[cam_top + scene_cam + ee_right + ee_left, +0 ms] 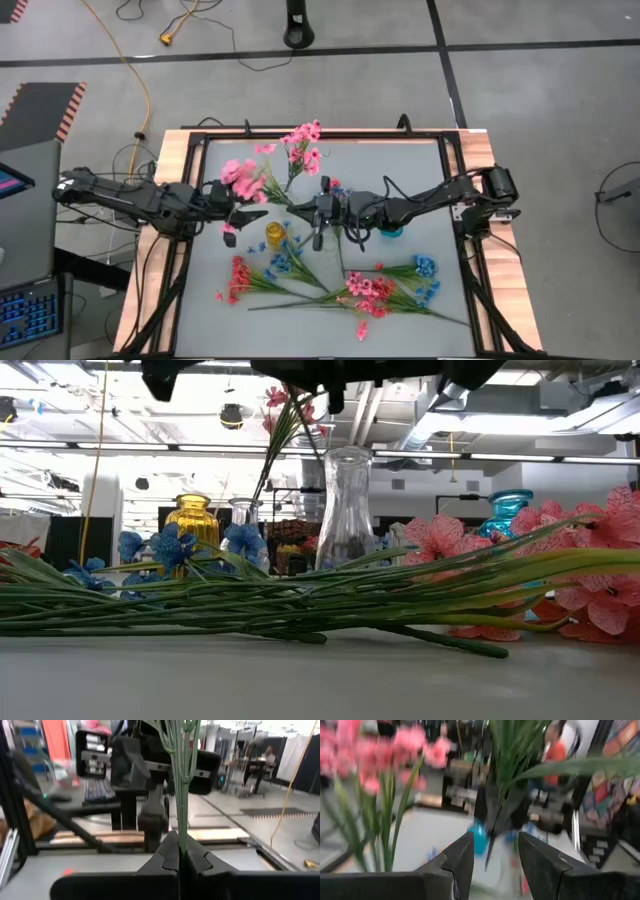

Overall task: Sort flowers into vase by color
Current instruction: Put the top pink flowers into the top transparent vase

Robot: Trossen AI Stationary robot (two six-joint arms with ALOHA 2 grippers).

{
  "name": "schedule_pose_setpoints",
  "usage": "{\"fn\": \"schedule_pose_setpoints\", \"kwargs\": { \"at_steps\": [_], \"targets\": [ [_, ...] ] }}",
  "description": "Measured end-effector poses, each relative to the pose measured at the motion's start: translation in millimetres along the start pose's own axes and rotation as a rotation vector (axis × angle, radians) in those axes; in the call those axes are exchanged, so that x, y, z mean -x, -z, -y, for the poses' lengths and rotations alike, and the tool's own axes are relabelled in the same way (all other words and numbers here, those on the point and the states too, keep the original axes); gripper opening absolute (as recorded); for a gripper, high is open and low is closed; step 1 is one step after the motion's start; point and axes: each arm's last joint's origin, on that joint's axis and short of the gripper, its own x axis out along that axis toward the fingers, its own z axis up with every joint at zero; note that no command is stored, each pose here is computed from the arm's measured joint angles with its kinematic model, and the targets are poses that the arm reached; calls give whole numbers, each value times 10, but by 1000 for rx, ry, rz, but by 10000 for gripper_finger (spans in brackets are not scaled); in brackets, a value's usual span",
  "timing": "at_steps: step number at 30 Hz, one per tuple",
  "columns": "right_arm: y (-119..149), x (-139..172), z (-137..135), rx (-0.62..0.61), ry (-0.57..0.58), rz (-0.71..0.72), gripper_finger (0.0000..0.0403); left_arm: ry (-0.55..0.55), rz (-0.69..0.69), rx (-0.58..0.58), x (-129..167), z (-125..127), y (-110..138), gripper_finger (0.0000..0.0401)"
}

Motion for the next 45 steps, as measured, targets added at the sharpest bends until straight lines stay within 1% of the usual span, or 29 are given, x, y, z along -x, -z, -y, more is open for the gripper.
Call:
{"fn": "schedule_pose_setpoints", "kwargs": {
  "at_steps": [2,4,11,15,20,25,28,30,37,38,42,45],
  "targets": [
    [13,-28,-7,-12,2,50,22,4,48,-29,-54,17,-4,141],
    [52,-51,-16,-17,2,69,24,6,78,-60,-114,37,-11,141],
    [63,-68,-21,-22,2,93,24,3,118,-145,-313,92,38,141],
    [62,-68,-22,-22,1,94,24,-2,142,-160,-423,120,75,141],
    [66,-68,-23,-21,-1,91,28,-56,170,-161,-533,133,119,141],
    [66,-68,-23,-21,-1,91,25,-58,202,-149,-607,152,144,139],
    [69,-68,-24,-18,-1,88,29,-74,212,-143,-631,153,155,125],
    [72,-69,-24,-18,-1,84,33,-78,210,-144,-643,147,163,108],
    [77,-69,-23,-16,0,80,34,-77,221,-126,-641,143,152,15],
    [77,-69,-23,-17,0,80,35,-76,221,-126,-641,143,152,8],
    [77,-69,-23,-16,0,80,38,-76,220,-121,-642,143,153,7],
    [74,-67,-22,-12,0,76,48,-75,219,-114,-642,143,155,3]
  ]
}}
